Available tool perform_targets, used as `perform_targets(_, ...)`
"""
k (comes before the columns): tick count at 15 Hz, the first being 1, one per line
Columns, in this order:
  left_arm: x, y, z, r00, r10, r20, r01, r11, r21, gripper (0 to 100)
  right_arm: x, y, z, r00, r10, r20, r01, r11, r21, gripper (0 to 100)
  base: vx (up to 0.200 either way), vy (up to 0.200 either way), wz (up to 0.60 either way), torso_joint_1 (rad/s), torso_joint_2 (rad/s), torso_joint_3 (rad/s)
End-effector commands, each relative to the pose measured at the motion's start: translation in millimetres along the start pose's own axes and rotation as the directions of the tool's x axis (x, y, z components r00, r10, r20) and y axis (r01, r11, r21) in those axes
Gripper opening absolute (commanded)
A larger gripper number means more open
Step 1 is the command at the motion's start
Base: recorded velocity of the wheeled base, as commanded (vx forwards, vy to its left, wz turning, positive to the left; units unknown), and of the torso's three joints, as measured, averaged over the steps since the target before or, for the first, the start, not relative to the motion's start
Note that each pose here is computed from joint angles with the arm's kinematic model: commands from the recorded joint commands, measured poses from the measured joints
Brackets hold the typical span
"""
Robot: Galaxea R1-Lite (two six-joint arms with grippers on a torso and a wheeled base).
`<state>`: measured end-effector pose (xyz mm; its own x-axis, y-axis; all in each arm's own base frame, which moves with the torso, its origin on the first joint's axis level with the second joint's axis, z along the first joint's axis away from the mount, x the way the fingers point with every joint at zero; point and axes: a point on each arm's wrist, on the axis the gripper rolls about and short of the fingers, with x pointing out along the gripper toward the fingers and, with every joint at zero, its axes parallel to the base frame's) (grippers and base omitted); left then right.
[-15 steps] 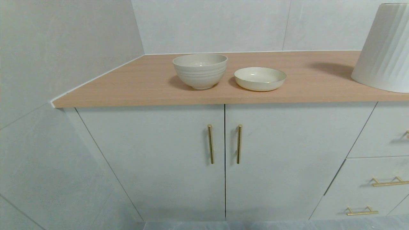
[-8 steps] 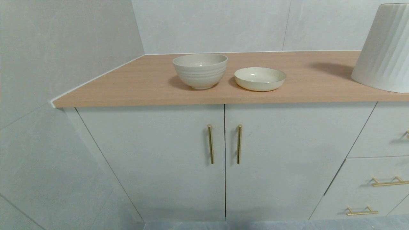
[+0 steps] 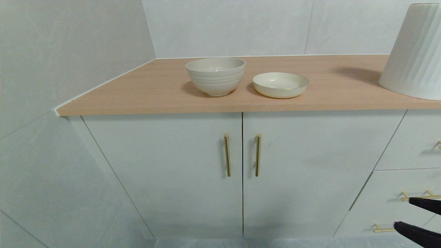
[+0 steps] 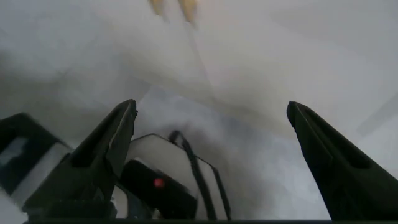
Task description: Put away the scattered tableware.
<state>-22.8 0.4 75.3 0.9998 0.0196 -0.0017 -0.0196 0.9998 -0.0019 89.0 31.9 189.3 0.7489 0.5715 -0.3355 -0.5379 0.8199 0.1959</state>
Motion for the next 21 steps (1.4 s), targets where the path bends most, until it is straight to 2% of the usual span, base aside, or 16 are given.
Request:
perform_targets(1,0.0,0.0,0.0,1.000,0.000,0.000,0.000,1.000,-0.001,100,78.9,-9.9,34.3,0.994,0.082,-0.068,-0.083,0.997,-0.008,100,0.000,0.000,0.00,0.000,0.00,0.000)
perform_targets(3,0.0,0.0,0.0,1.000,0.000,0.000,0.000,1.000,-0.001,100,112.2,-0.4,51.3,0.985,0.150,-0.083,-0.154,0.988,-0.033,100,0.000,0.000,0.00,0.000,0.00,0.000)
perform_targets(8,0.0,0.0,0.0,1.000,0.000,0.000,0.000,1.000,-0.001,100,171.9,22.0,58.0,0.956,0.246,-0.161,-0.257,0.965,-0.052,100,0.000,0.000,0.00,0.000,0.00,0.000)
perform_targets(11,0.0,0.0,0.0,1.000,0.000,0.000,0.000,1.000,0.000,100,195.4,31.2,50.0,0.939,0.277,-0.202,-0.293,0.955,-0.051,100,0.000,0.000,0.00,0.000,0.00,0.000)
perform_targets(13,0.0,0.0,0.0,1.000,0.000,0.000,0.000,1.000,-0.001,100,220.5,37.1,32.3,0.928,0.299,-0.221,-0.318,0.946,-0.056,100,0.000,0.000,0.00,0.000,0.00,0.000)
perform_targets(18,0.0,0.0,0.0,1.000,0.000,0.000,0.000,1.000,-0.001,100,236.9,36.0,28.7,0.935,0.308,-0.177,-0.317,0.948,-0.025,100,0.000,0.000,0.00,0.000,0.00,0.000)
perform_targets(21,0.0,0.0,0.0,1.000,0.000,0.000,0.000,1.000,-0.001,100,253.5,30.4,25.5,0.955,0.276,-0.111,-0.278,0.961,-0.003,100,0.000,0.000,0.00,0.000,0.00,0.000)
